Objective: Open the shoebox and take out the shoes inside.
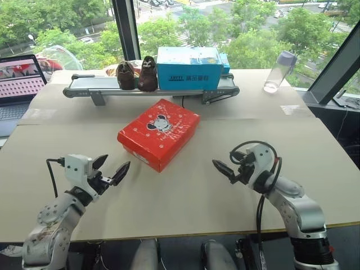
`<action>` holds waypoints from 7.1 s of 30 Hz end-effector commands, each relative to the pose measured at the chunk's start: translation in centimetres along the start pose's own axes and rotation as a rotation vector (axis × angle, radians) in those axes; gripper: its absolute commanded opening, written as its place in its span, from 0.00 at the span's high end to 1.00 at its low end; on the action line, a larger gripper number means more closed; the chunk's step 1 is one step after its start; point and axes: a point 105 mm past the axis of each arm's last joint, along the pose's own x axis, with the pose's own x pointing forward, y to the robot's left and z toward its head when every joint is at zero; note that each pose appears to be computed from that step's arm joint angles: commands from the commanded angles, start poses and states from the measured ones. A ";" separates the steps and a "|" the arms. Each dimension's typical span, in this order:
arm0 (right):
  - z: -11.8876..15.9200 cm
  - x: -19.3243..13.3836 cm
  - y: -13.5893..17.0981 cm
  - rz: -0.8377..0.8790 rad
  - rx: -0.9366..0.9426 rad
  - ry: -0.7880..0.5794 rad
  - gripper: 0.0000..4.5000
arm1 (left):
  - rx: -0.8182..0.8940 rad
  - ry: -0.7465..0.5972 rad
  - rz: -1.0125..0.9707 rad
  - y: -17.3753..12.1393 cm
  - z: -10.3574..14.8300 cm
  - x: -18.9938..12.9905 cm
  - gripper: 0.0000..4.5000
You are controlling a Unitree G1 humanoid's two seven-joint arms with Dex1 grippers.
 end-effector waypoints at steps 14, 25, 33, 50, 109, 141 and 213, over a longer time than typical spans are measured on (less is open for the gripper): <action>6.1 3.1 0.0 -0.018 -0.097 -0.071 0.31 | 0.159 -0.107 0.140 8.4 5.8 0.1 0.24; 2.9 7.3 -1.4 -0.088 -0.165 0.020 1.00 | 0.384 0.010 0.132 11.9 5.1 4.9 0.98; 1.7 11.8 -0.8 -0.047 -0.221 0.057 1.00 | 0.572 0.092 0.066 10.7 3.2 11.4 0.98; 4.8 14.5 2.1 0.049 -0.198 -0.049 1.00 | 0.306 -0.034 -0.404 -0.1 1.1 15.1 0.98; 4.5 2.9 2.6 0.537 -0.323 0.094 0.64 | 0.476 0.317 -0.769 -4.5 18.4 -5.4 0.00; 12.6 13.7 20.4 0.852 -0.355 -0.119 0.99 | 0.567 0.327 -0.690 -6.3 23.9 -9.0 0.00; 6.5 5.7 12.9 1.471 -1.588 0.366 0.01 | 0.438 0.368 -0.667 -1.5 16.2 -4.9 0.00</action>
